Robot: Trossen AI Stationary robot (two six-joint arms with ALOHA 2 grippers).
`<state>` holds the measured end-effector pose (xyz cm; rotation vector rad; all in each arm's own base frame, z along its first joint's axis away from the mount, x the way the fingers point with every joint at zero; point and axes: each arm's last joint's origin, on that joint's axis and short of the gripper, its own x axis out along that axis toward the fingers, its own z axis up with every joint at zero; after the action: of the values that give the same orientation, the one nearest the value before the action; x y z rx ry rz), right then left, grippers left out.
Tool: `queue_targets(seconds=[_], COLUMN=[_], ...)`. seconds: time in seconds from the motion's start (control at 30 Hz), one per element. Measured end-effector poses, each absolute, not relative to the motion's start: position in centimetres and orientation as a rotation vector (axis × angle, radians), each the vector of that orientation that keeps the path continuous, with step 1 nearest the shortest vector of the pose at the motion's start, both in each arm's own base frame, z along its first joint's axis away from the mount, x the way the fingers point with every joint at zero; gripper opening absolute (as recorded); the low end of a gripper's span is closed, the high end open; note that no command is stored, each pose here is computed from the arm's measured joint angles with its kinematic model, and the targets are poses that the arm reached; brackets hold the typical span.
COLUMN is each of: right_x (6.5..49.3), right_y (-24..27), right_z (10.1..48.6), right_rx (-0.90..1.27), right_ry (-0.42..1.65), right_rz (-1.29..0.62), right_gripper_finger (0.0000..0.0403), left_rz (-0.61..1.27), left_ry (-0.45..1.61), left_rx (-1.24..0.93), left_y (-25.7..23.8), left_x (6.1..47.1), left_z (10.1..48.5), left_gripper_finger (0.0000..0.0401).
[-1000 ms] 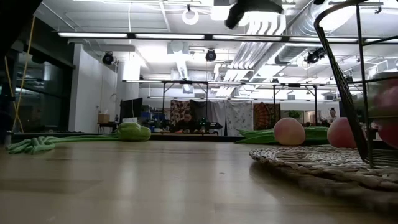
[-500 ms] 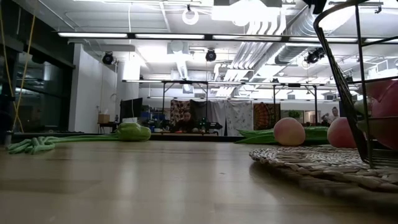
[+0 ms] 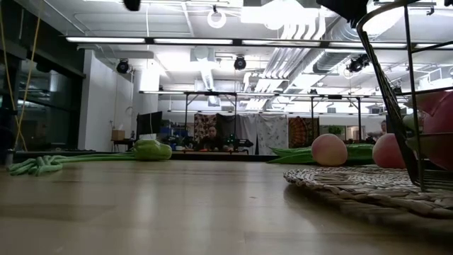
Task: Build produce basket
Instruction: Put the left peach into the wire basket
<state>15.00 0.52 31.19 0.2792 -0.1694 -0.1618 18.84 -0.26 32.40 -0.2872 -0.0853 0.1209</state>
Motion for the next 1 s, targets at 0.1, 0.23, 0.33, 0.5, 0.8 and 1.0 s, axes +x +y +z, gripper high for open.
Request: queue_targets(seconds=[0.1, 0.23, 0.33, 0.5, 0.8, 1.0], right_x=[15.5, 15.9, 16.0, 16.0, 16.7, 17.4], right_y=[0.6, 0.7, 0.7, 0.7, -1.9, -5.3], right_z=[30.7, 30.5, 30.4, 30.5, 32.2, 31.9], right_rx=[0.272, 0.269, 0.267, 0.263, 0.512, 0.595], right_ry=[-0.129, -0.111, -0.106, -0.109, 0.184, 0.629], right_rz=[-0.15, -0.135, -0.13, -0.14, -0.624, -0.973], right_gripper_finger=[0.0385, 0.0385, 0.0385, 0.0385, 0.0385, 0.0385], left_rz=[0.119, 0.119, 0.117, 0.128, 0.18, 0.193], left_ry=[-0.055, -0.012, 0.004, -0.001, -0.01, -0.011], left_rx=[-0.261, -0.141, -0.065, -0.089, -0.101, -0.101], left_y=[-0.5, -0.7, -0.7, -0.7, -0.5, -0.5], left_x=[17.6, 17.0, 16.9, 16.9, 16.9, 16.9], left_z=[31.8, 31.5, 31.4, 31.4, 31.5, 31.5], left_gripper_finger=[0.0191, 0.0191, 0.0191, 0.0191, 0.0191, 0.0191])
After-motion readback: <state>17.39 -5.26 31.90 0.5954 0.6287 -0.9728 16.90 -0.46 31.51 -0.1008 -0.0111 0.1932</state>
